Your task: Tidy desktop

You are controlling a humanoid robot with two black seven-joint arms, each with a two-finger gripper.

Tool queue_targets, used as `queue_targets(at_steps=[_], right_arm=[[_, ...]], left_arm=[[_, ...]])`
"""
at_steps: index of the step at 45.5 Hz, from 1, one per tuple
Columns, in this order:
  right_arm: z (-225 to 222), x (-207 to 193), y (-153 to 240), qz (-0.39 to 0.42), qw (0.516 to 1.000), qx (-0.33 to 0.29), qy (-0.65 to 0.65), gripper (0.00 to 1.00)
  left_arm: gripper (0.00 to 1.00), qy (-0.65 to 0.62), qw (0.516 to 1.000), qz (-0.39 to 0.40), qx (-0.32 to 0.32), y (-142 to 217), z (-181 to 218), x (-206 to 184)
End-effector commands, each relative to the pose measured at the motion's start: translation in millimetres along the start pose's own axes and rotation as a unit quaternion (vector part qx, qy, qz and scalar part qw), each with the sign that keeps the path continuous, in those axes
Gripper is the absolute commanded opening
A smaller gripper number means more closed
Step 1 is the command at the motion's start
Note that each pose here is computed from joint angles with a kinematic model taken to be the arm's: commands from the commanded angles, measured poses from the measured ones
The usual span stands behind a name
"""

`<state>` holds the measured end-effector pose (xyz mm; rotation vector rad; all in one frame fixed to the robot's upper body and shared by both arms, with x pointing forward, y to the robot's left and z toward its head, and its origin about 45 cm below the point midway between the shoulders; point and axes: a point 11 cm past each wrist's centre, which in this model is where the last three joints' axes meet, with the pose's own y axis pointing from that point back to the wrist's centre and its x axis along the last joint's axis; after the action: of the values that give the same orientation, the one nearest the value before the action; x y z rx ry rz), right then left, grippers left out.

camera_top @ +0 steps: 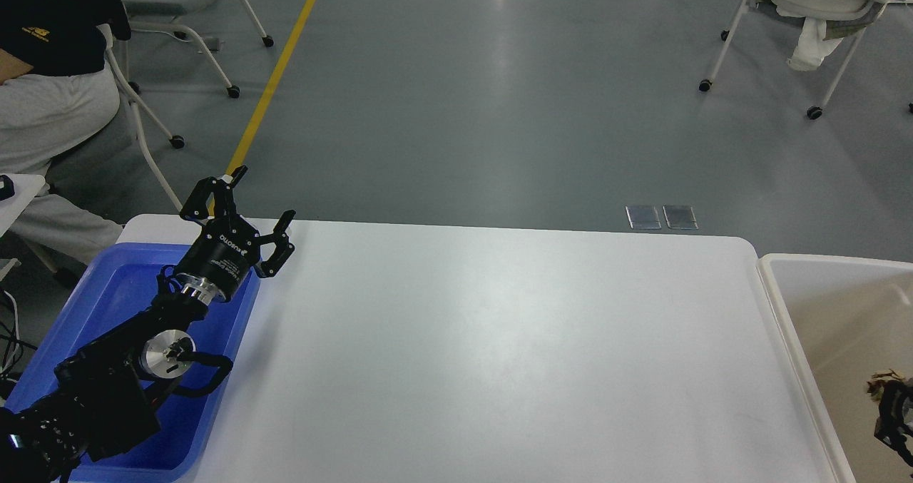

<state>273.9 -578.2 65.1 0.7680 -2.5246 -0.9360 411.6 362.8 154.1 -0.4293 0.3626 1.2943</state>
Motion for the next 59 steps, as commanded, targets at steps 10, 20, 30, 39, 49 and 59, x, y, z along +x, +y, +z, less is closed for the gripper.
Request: queue_targets(at_steps=[10,20,30,39,49,59], right_arm=[[-2,-4,1,-0.007,1.0,0.004,0.007,1.0],[-49,-26,9,-0.034,0.998,0.041,-0.014,1.0],[-116,-79,45,-0.175,0.981,0.075,-0.025,1.0],[-145,-154,109,-0.349,0.931,0.079,-0.071,1.0],[-132,-211,144,-0.442,0.888,0.056,-0.114,1.0],[-103,-256,171,-0.518,0.844,0.024,-0.138,1.0]], left_arm=[[1.0,0.0,1.0,0.0,0.0,0,0,0],[1.0,0.0,1.0,0.0,0.0,0,0,0],[1.0,0.0,1.0,0.0,0.0,0,0,0],[1.0,0.0,1.0,0.0,0.0,0,0,0],[1.0,0.0,1.0,0.0,0.0,0,0,0],[1.0,0.0,1.0,0.0,-0.001,0,0,0]])
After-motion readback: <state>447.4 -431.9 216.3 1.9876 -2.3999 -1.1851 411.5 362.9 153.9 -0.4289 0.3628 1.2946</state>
